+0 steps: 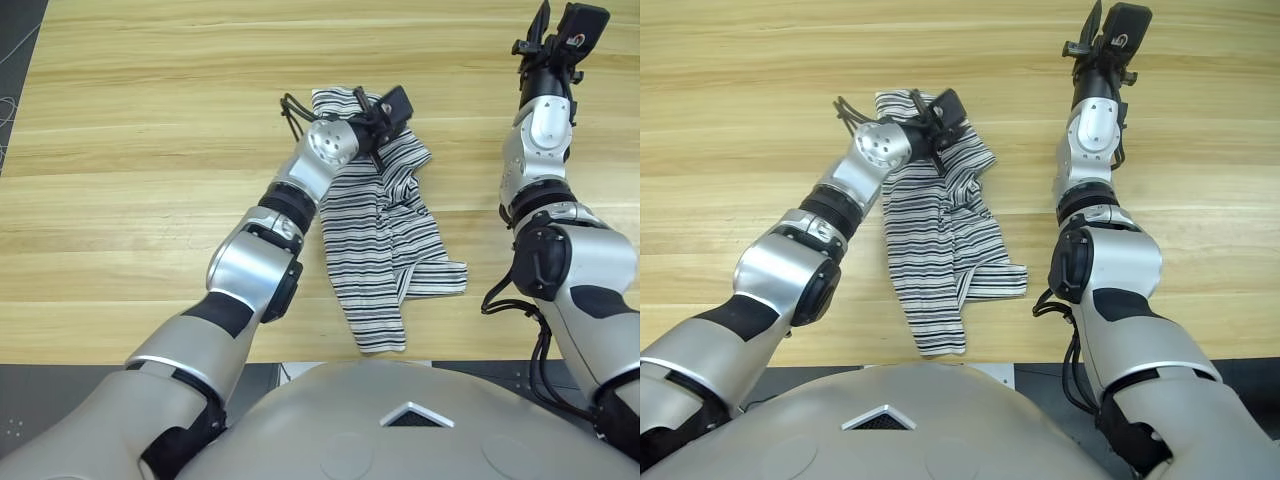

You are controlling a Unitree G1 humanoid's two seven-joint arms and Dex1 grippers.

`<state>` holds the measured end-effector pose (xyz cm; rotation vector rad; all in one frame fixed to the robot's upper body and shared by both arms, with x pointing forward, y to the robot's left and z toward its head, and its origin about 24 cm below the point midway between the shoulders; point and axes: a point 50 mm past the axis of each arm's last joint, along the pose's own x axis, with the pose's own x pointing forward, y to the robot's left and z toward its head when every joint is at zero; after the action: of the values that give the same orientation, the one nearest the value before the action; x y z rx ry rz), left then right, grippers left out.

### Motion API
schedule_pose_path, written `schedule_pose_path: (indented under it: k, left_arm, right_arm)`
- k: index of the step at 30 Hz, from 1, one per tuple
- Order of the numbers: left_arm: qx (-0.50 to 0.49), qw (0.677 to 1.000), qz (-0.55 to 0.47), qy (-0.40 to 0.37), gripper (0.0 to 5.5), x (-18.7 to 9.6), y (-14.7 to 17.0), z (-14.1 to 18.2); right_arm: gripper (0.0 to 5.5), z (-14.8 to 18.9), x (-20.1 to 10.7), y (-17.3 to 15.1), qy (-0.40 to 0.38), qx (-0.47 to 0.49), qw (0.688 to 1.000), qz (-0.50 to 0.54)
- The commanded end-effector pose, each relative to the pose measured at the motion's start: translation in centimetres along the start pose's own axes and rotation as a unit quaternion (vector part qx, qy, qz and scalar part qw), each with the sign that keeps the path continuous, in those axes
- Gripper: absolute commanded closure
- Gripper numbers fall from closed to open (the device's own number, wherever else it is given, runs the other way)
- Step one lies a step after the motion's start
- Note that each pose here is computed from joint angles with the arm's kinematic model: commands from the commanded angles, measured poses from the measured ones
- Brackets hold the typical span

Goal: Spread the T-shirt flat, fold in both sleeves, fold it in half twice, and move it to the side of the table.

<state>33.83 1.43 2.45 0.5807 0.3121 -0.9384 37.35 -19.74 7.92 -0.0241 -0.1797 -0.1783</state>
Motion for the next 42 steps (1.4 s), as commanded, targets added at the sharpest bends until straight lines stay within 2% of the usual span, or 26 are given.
schedule_pose_path:
  k: [1,2,8,18,33,42]
  left_arm:
    - [0.031,0.998,-0.022,0.044,4.53,0.4,-0.5,0.0]
    - [0.030,0.998,-0.028,0.047,4.53,0.4,-0.7,0.0]
    - [0.021,0.999,-0.041,0.023,3.66,0.6,-1.1,1.2]
    - [0.007,0.999,-0.040,-0.013,3.66,0.9,-1.7,3.4]
    - [-0.013,0.996,-0.064,0.059,3.66,1.1,-3.4,1.6]
    - [-0.047,0.997,-0.062,0.020,3.66,1.2,-3.3,3.5]
  right_arm:
    - [3.93,1.0,0.6,0.8,-0.018,0.007,1.000,0.004]
    - [3.93,1.0,0.6,0.9,-0.018,0.007,1.000,0.006]
    - [3.90,1.1,0.6,1.4,-0.017,0.005,1.000,0.014]
    - [3.90,1.0,0.6,1.7,-0.015,0.003,1.000,0.021]
    - [3.90,1.1,0.6,2.0,-0.015,0.001,0.999,0.028]
    - [3.90,1.1,0.6,2.2,-0.015,0.001,0.999,0.032]
